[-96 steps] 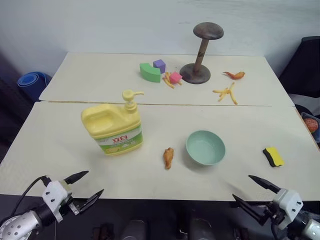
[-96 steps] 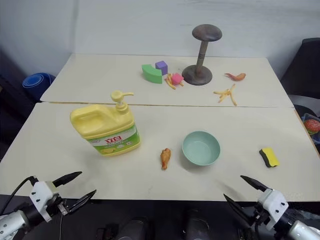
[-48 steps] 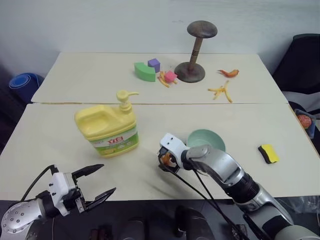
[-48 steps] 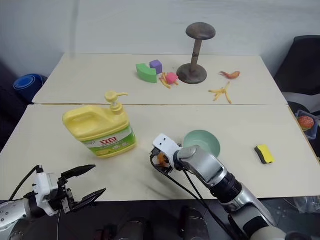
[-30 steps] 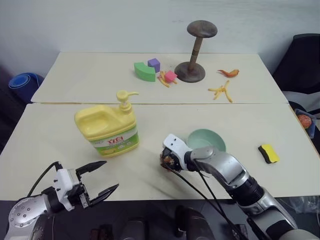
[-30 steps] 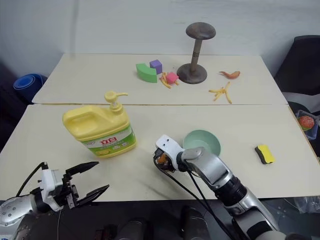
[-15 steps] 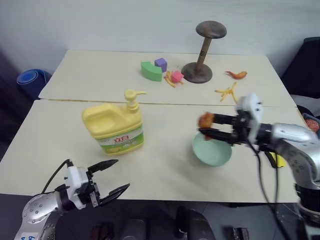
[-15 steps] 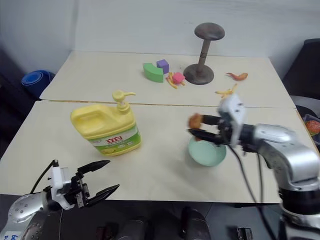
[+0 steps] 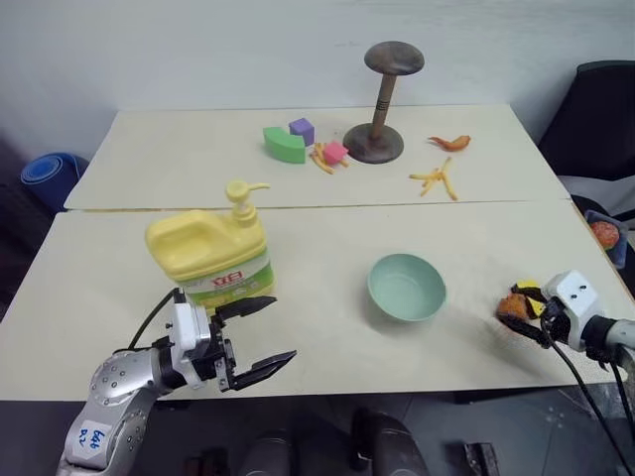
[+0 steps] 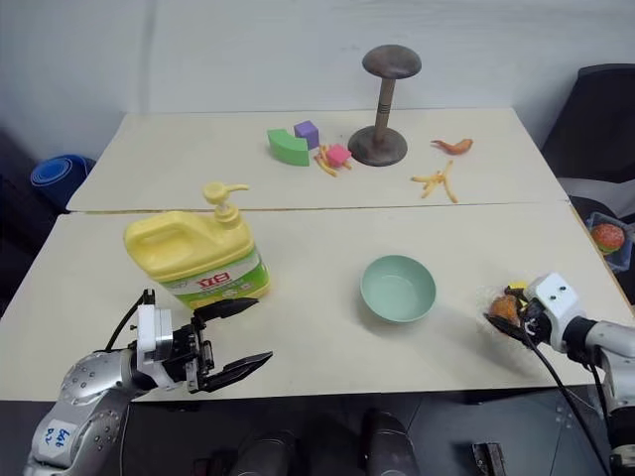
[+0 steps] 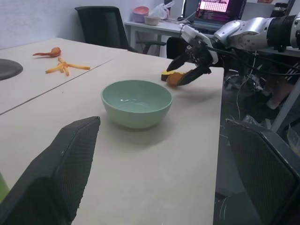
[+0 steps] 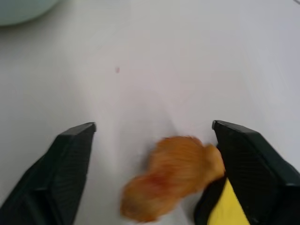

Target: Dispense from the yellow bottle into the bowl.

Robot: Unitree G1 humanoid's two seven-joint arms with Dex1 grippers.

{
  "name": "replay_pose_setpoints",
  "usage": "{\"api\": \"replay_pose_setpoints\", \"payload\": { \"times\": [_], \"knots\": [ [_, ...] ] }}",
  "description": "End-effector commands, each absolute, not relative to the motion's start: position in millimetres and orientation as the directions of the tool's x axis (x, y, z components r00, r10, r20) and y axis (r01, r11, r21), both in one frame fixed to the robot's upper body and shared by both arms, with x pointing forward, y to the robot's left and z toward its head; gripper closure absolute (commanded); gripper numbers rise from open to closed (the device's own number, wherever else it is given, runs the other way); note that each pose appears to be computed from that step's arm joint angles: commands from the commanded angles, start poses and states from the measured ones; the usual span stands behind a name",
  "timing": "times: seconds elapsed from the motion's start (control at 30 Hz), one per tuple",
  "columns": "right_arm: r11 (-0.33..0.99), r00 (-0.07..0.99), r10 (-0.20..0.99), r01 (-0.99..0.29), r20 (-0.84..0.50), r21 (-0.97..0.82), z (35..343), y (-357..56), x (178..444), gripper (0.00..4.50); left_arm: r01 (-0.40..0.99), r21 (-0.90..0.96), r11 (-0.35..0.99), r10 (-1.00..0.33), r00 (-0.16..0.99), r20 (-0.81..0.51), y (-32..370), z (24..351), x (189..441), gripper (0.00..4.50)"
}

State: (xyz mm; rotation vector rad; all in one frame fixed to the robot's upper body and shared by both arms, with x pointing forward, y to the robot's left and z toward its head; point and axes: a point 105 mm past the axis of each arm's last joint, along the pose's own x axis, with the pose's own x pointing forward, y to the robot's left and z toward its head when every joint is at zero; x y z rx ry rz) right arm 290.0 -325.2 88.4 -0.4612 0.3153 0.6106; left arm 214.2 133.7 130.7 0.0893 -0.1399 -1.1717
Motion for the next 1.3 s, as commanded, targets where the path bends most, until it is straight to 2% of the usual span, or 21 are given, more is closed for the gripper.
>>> {"api": "replay_pose_setpoints", "payload": {
  "times": [0.03, 0.13, 0.27, 0.4, 0.57, 0.7, 0.9, 1.0, 1.07, 1.2, 1.3],
  "knots": [
    [0.623, 0.722, 0.617, -0.691, -0.313, -0.367, 129, -288, 283, 0.03, 0.899, 0.183, 0.397, -0.917, 0.394, 0.052, 140, 131, 214, 0.00],
    [0.553, 0.617, 0.746, -0.783, -0.251, -0.283, 143, -235, 270, 0.03, 0.890, 0.190, 0.415, -0.909, 0.415, 0.042, 144, 128, 216, 0.00],
    [0.468, 0.508, 0.818, -0.860, -0.269, -0.203, 128, -175, 256, 0.03, 0.890, 0.188, 0.414, -0.908, 0.417, 0.026, 145, 123, 216, 0.00],
    [0.547, 0.574, 0.763, -0.818, -0.297, -0.176, 103, -157, 269, 0.03, 0.884, 0.203, 0.422, -0.904, 0.427, 0.020, 146, 123, 218, 0.00],
    [0.626, 0.655, 0.674, -0.752, -0.342, -0.208, 82, -155, 288, 0.03, 0.862, 0.220, 0.457, -0.886, 0.464, 0.022, 152, 126, 219, 0.00],
    [0.607, 0.632, 0.667, -0.768, -0.393, -0.204, 68, -150, 289, 0.88, 0.853, 0.227, 0.470, -0.878, 0.479, 0.019, 154, 126, 217, 0.00],
    [0.587, 0.626, 0.675, -0.776, -0.390, -0.229, 69, -140, 296, 3.00, 0.816, 0.225, 0.532, -0.843, 0.535, 0.053, 161, 135, 217, 0.00],
    [0.525, 0.591, 0.722, -0.807, -0.360, -0.271, 83, -130, 300, 4.01, 0.793, 0.171, 0.584, -0.812, 0.572, 0.120, 168, 155, 209, 0.00],
    [0.489, 0.564, 0.750, -0.824, -0.345, -0.285, 93, -126, 303, 4.49, 0.780, 0.134, 0.611, -0.790, 0.589, 0.171, 173, 170, 203, 0.37],
    [0.328, 0.447, 0.829, -0.875, -0.335, -0.354, 122, -114, 306, 4.50, 0.783, 0.069, 0.618, -0.763, 0.576, 0.293, 177, 209, 196, 1.47],
    [0.179, 0.341, 0.870, -0.892, -0.357, -0.415, 160, -101, 311, 4.50, 0.757, 0.118, 0.643, -0.728, 0.556, 0.402, 182, 253, 206, 2.49]
  ]
}}
